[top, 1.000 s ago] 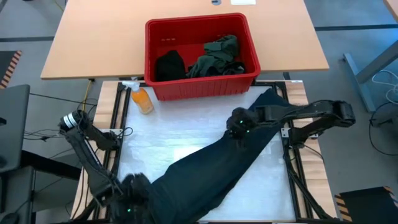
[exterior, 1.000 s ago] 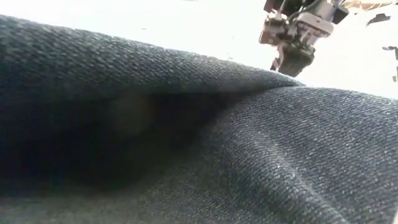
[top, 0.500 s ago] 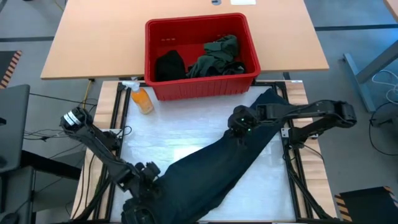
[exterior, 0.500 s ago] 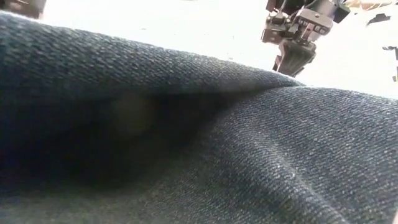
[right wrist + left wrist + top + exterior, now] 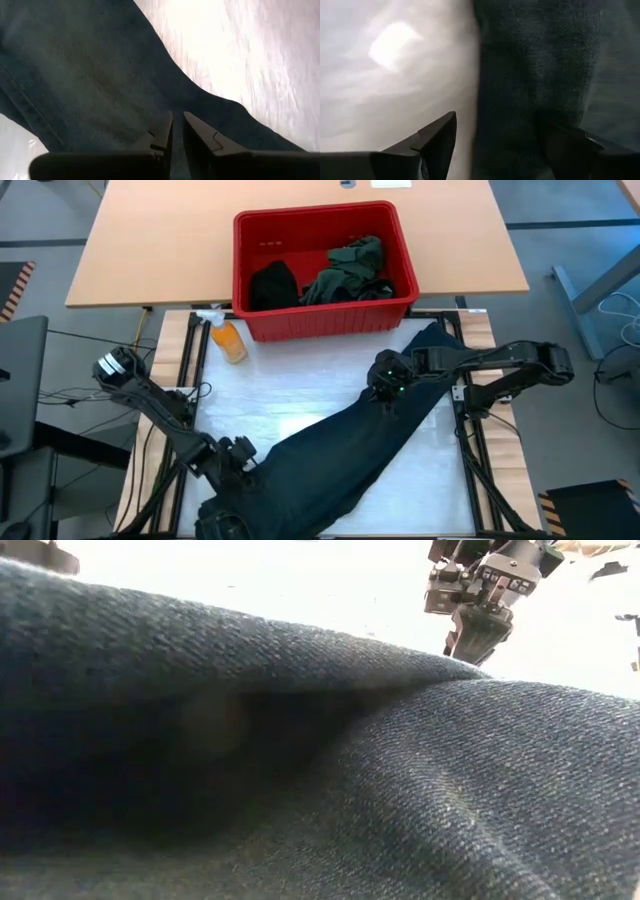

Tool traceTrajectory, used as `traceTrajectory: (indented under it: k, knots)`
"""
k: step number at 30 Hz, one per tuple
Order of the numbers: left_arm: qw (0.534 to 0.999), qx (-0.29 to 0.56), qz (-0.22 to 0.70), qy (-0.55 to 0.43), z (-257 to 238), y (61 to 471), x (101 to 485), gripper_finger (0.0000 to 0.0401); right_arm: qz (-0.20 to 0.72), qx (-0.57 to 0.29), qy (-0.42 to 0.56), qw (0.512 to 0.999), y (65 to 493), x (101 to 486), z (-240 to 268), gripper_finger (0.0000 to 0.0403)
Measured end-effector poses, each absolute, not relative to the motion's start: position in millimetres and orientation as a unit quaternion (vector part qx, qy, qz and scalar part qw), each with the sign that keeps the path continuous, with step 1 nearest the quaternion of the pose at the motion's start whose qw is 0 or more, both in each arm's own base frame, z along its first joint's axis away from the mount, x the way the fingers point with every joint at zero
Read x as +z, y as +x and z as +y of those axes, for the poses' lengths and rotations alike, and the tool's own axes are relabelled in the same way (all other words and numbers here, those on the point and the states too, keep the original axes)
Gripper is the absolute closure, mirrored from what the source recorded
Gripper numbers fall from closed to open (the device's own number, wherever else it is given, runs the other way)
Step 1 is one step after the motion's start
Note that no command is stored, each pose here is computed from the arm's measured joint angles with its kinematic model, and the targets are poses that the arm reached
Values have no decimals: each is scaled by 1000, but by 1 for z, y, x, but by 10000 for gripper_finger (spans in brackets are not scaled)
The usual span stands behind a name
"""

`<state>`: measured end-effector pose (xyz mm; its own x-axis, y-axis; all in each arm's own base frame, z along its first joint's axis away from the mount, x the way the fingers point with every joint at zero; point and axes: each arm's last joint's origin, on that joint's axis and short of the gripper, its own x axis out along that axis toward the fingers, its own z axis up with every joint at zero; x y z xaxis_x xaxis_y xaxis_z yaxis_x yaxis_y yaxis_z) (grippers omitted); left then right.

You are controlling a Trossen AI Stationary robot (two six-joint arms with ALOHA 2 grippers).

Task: Fold Laundry from Bin
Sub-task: Fold the dark blue pants

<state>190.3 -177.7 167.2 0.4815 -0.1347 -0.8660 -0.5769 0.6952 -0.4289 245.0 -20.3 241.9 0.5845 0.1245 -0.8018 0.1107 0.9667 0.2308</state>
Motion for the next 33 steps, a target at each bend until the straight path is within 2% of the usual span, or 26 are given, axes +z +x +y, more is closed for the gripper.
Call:
traceTrajectory:
  k: [4,9,13,18,22,24,26,30,31,33]
  knots:
    - [777,81,450,-433,-177,187,148,143,456,2,133,880,245,242,-20,332]
    - [765,88,464,-438,-174,182,141,143,456,9,121,882,245,242,-19,332]
    - [761,76,482,-428,-174,181,140,143,467,43,28,883,243,240,-19,332]
    - [752,55,502,-423,-175,181,141,143,496,85,-113,857,236,236,-25,329]
    - [746,38,510,-428,-177,181,142,156,521,89,-133,839,234,230,-36,321]
    - [740,36,515,-431,-178,181,142,180,548,94,-137,820,233,222,-43,314]
    - [737,34,519,-432,-178,180,141,223,574,93,-146,801,234,213,-53,303]
    - [729,29,527,-437,-179,180,142,356,626,78,-161,759,242,192,-70,276]
    - [725,29,527,-443,-179,180,142,376,637,70,-167,750,246,190,-73,268]
    - [722,23,523,-453,-181,181,143,383,655,60,-173,733,252,191,-77,253]
